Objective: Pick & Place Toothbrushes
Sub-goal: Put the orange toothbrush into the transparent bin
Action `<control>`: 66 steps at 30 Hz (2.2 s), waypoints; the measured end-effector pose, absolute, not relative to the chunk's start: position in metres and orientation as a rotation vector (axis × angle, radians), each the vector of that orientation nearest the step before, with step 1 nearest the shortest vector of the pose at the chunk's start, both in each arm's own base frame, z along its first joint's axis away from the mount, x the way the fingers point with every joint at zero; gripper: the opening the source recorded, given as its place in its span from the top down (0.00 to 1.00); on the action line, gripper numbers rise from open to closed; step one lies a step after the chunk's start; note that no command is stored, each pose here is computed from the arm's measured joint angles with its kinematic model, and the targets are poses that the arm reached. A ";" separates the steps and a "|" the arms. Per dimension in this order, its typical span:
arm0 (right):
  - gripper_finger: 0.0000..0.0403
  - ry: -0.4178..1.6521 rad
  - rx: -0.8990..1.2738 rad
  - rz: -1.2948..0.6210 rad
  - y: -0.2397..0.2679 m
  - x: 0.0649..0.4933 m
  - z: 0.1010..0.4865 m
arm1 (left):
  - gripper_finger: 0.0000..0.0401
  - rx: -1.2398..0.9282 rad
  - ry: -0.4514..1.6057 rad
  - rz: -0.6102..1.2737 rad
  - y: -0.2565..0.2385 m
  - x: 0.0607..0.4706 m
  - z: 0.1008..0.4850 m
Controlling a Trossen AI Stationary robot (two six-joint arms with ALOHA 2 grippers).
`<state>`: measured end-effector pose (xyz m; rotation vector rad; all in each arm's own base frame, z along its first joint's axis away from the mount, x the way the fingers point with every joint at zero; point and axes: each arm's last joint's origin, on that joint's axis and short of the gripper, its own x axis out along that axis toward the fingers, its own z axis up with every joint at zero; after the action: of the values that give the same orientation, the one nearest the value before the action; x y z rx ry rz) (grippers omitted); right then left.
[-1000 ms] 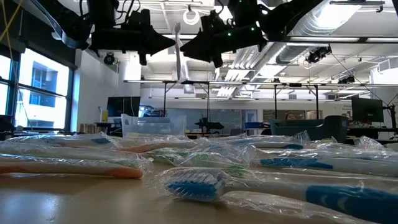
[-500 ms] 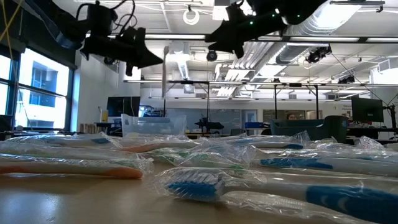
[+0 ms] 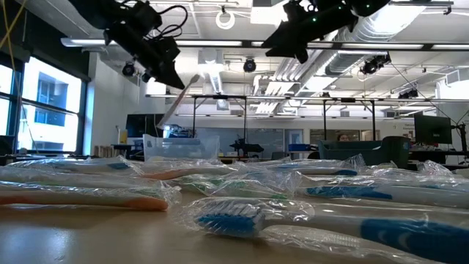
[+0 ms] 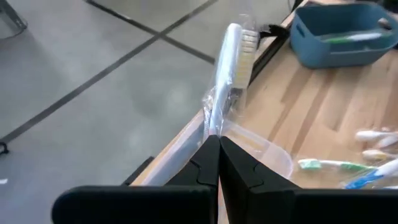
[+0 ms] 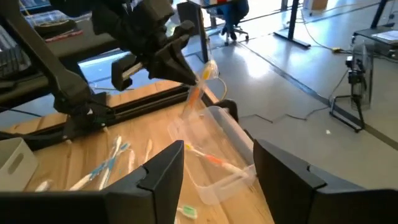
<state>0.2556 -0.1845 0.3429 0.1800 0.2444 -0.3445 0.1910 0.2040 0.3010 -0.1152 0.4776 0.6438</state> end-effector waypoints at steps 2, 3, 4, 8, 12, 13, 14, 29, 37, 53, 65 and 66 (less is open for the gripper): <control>0.54 0.238 0.178 -0.356 -0.185 0.251 0.346 | 1.00 -0.124 0.505 0.653 0.207 0.194 0.295; 0.54 0.235 0.177 -0.362 -0.185 0.249 0.348 | 1.00 -0.130 0.518 0.652 0.209 0.195 0.291; 0.54 0.234 0.177 -0.368 -0.185 0.246 0.349 | 1.00 -0.138 0.532 0.653 0.211 0.197 0.287; 0.54 0.220 0.174 -0.391 -0.186 0.235 0.357 | 1.00 -0.195 0.578 0.652 0.219 0.205 0.270; 0.54 0.210 0.172 -0.423 -0.187 0.222 0.364 | 1.00 -0.254 0.598 0.661 0.223 0.209 0.259; 0.54 0.205 0.171 -0.432 -0.187 0.219 0.365 | 1.00 -0.269 0.603 0.664 0.224 0.209 0.257; 0.54 0.202 0.170 -0.440 -0.188 0.216 0.367 | 1.00 -0.285 0.611 0.666 0.224 0.210 0.255; 0.54 0.151 0.136 -0.528 -0.194 0.186 0.383 | 1.00 -0.337 0.749 0.717 0.223 0.206 0.240; 0.54 0.151 0.134 -0.548 -0.198 0.182 0.383 | 1.00 -0.327 0.749 0.677 0.228 0.212 0.230; 0.54 0.148 0.131 -0.547 -0.198 0.182 0.383 | 0.76 -0.324 0.668 0.657 0.230 0.218 0.235; 0.54 0.125 0.117 -0.543 -0.198 0.183 0.385 | 0.77 -0.337 0.615 0.650 0.230 0.219 0.241; 0.54 0.125 0.117 -0.542 -0.198 0.183 0.385 | 0.78 -0.347 0.607 0.625 0.229 0.219 0.242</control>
<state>0.1828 -0.1982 0.3854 0.1173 0.1253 -0.5422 0.2187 0.2288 0.2420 -0.3466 0.6073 0.6254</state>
